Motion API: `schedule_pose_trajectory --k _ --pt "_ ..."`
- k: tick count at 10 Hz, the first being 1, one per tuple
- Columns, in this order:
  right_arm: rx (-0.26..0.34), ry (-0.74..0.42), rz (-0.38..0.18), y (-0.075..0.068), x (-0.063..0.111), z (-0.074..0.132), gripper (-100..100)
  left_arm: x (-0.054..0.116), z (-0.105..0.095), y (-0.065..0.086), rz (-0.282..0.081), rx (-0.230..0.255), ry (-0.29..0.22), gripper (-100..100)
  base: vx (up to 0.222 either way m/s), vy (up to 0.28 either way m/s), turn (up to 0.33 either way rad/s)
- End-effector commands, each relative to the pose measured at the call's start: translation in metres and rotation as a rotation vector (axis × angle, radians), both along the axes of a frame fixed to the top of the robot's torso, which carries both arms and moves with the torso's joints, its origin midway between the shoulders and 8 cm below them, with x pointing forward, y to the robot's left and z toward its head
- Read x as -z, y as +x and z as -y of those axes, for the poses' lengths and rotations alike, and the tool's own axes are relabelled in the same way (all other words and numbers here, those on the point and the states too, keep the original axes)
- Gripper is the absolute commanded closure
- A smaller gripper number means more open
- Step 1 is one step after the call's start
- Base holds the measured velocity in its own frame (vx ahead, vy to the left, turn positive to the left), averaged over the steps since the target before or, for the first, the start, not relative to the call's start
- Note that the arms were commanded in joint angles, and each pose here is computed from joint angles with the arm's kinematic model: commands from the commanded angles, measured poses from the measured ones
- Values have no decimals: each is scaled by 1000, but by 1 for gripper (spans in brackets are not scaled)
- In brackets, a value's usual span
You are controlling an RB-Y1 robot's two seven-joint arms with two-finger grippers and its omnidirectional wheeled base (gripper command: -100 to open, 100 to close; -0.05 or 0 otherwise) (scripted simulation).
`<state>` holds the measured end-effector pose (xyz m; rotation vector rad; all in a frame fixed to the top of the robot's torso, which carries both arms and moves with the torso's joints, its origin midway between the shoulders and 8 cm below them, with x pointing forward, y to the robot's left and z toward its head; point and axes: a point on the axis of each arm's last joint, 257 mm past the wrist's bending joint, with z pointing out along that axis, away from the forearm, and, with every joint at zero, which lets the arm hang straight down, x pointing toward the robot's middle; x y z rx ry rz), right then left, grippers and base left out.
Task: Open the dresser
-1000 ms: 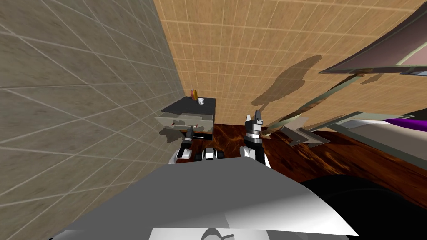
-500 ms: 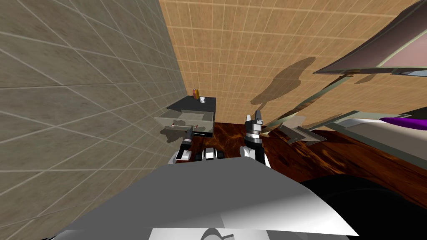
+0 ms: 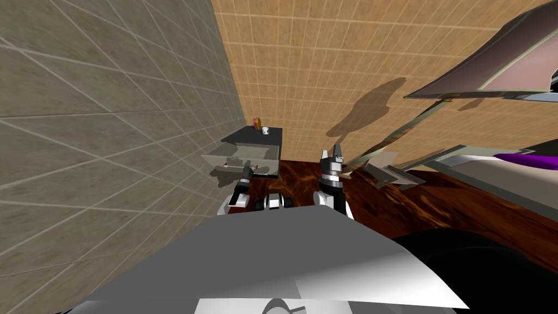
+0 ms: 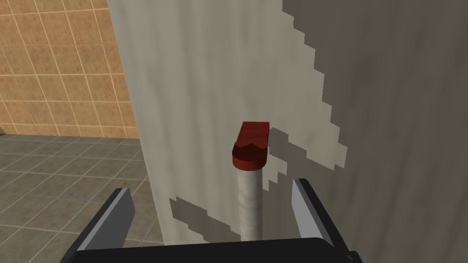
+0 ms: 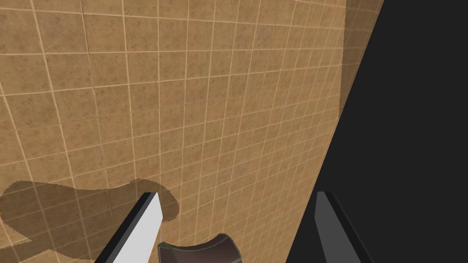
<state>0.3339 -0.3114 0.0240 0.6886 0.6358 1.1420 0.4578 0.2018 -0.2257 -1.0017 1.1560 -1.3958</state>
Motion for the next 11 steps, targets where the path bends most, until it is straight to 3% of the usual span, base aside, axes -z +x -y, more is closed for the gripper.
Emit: schedule_pose_trajectory --k 1,4,5,6,11 --pt "0 0 0 0 0 0 0 -16 0 6 1 2 0 -100 -12 -6 4" --pt "0 0 0 0 0 0 0 -33 0 12 1 4 0 -100 -27 -5 4" --pt "0 0 0 0 0 0 0 -25 -1 9 -10 2 1 -100 -7 0 0" --pt "0 0 0 0 0 0 0 -24 -1 10 -15 2 1 0 0 0 0" --pt "0 0 0 0 0 0 0 -20 -2 9 -24 0 2 0 0 0 0"
